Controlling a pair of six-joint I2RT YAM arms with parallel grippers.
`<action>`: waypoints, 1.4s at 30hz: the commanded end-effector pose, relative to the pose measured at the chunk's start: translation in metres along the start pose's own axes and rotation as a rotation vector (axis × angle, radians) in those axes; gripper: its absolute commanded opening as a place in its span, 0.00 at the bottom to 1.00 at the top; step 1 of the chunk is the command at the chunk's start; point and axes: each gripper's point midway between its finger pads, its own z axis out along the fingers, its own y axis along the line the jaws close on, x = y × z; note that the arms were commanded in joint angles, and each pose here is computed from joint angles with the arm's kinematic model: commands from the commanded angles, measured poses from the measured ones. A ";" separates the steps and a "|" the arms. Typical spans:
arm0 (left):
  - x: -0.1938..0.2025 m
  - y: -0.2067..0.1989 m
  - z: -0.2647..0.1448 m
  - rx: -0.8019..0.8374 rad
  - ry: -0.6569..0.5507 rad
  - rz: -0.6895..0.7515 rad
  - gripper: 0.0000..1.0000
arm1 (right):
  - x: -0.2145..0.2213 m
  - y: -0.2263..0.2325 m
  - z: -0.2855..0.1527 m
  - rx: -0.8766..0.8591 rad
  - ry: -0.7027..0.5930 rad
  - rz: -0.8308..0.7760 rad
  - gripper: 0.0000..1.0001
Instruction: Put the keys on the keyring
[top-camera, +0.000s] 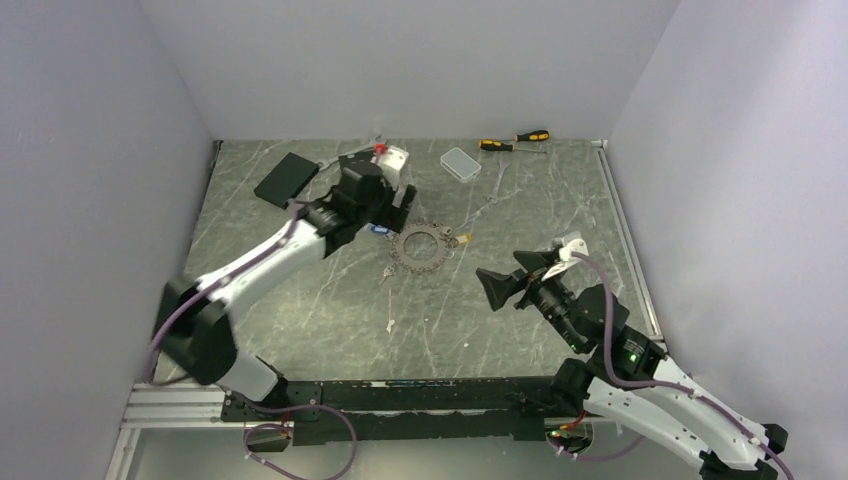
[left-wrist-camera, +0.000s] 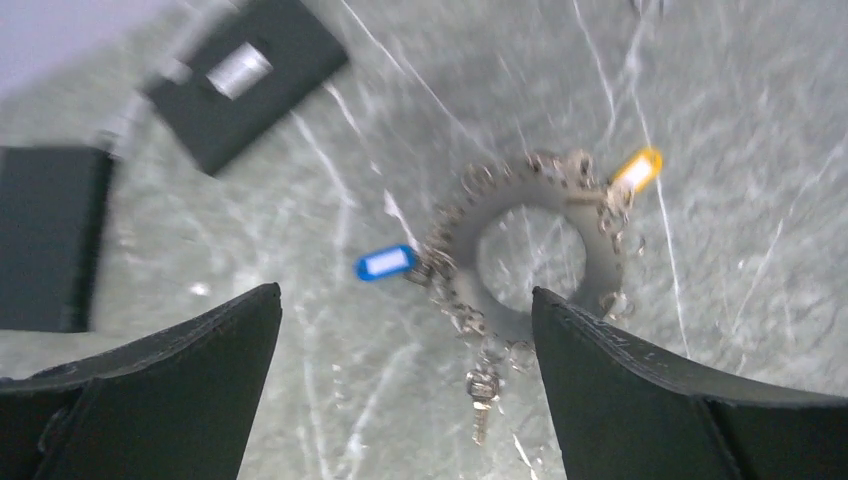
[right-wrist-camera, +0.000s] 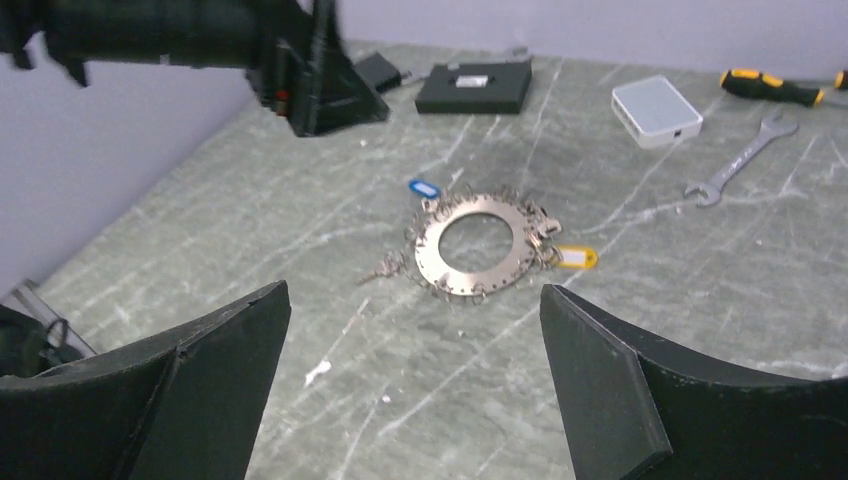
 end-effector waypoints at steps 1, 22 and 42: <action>-0.034 0.050 -0.056 -0.216 -0.179 0.118 0.99 | -0.055 0.009 -0.007 -0.010 -0.131 0.103 1.00; 0.036 0.149 -0.128 -0.552 -0.241 -0.154 1.00 | -0.077 -0.021 -0.009 0.196 -0.191 0.225 1.00; 0.014 0.119 -0.130 -0.366 -0.280 -0.228 1.00 | -0.083 -0.016 0.002 0.225 -0.139 0.206 1.00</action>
